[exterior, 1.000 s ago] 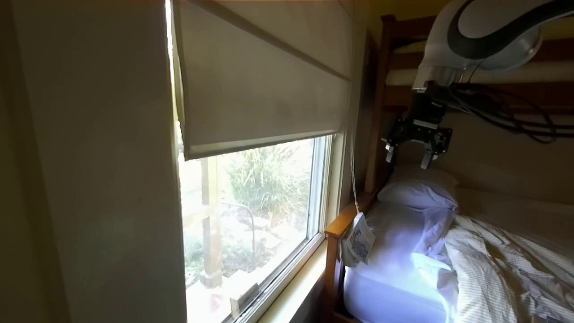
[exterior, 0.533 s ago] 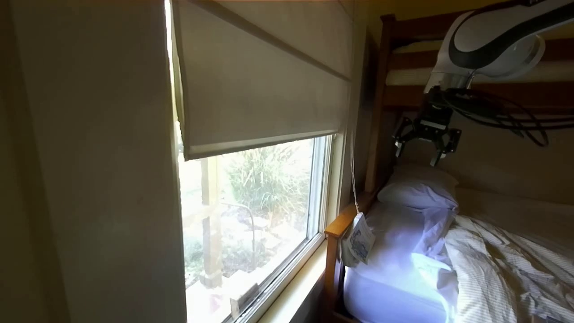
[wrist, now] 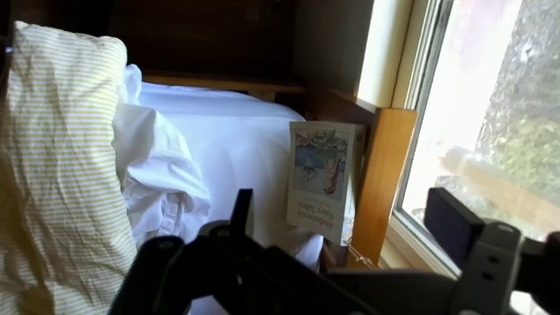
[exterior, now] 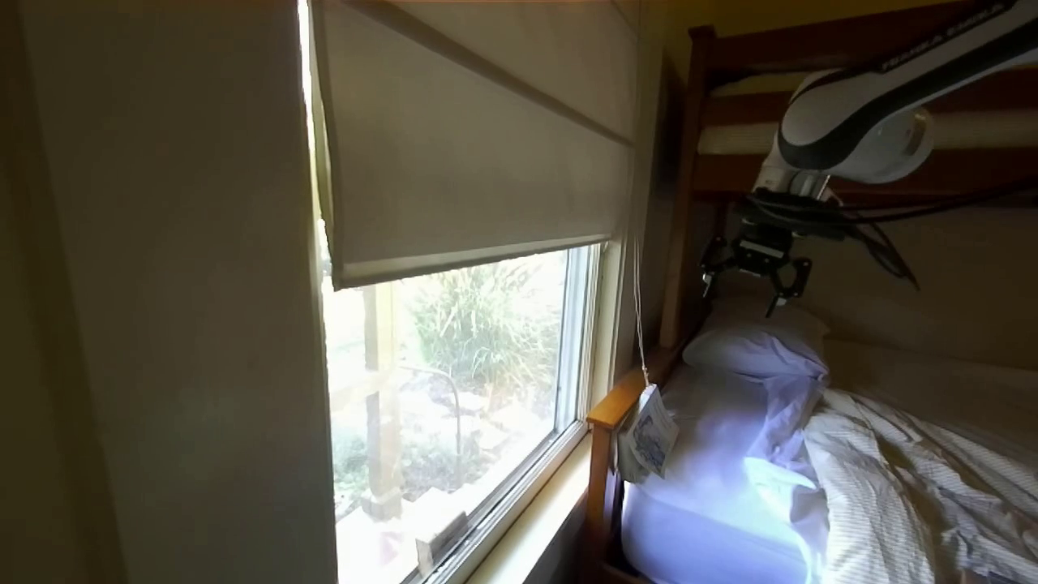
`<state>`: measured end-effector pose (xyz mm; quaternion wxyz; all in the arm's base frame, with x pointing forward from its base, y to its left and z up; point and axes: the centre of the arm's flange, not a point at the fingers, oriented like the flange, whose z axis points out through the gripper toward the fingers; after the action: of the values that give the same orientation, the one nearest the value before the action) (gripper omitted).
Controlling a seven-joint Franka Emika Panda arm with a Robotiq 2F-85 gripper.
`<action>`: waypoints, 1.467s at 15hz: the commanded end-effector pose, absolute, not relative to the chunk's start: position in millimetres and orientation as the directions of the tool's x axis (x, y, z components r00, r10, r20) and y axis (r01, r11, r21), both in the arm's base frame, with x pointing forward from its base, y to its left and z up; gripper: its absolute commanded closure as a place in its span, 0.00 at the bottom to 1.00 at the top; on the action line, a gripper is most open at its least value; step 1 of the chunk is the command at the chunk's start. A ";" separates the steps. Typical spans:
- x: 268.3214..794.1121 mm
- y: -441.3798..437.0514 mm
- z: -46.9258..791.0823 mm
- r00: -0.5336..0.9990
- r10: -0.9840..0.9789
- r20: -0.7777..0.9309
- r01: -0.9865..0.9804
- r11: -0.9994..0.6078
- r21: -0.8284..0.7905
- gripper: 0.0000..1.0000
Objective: Move the book to the right
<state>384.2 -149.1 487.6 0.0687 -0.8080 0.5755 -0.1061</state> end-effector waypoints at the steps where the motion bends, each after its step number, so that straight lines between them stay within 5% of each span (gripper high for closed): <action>1: 444.2 -194.2 458.3 0.142 -0.985 0.094 -0.958 -0.161 -0.236 0.00; 16: 483.6 -266.3 408.9 0.052 -0.992 0.116 -0.981 -0.073 -0.180 0.00; 22: 525.2 -278.7 332.1 0.060 -0.932 0.357 -0.993 -0.092 -0.075 0.00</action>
<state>496.2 -275.1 366.6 -0.0377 -0.7270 0.6712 -0.1394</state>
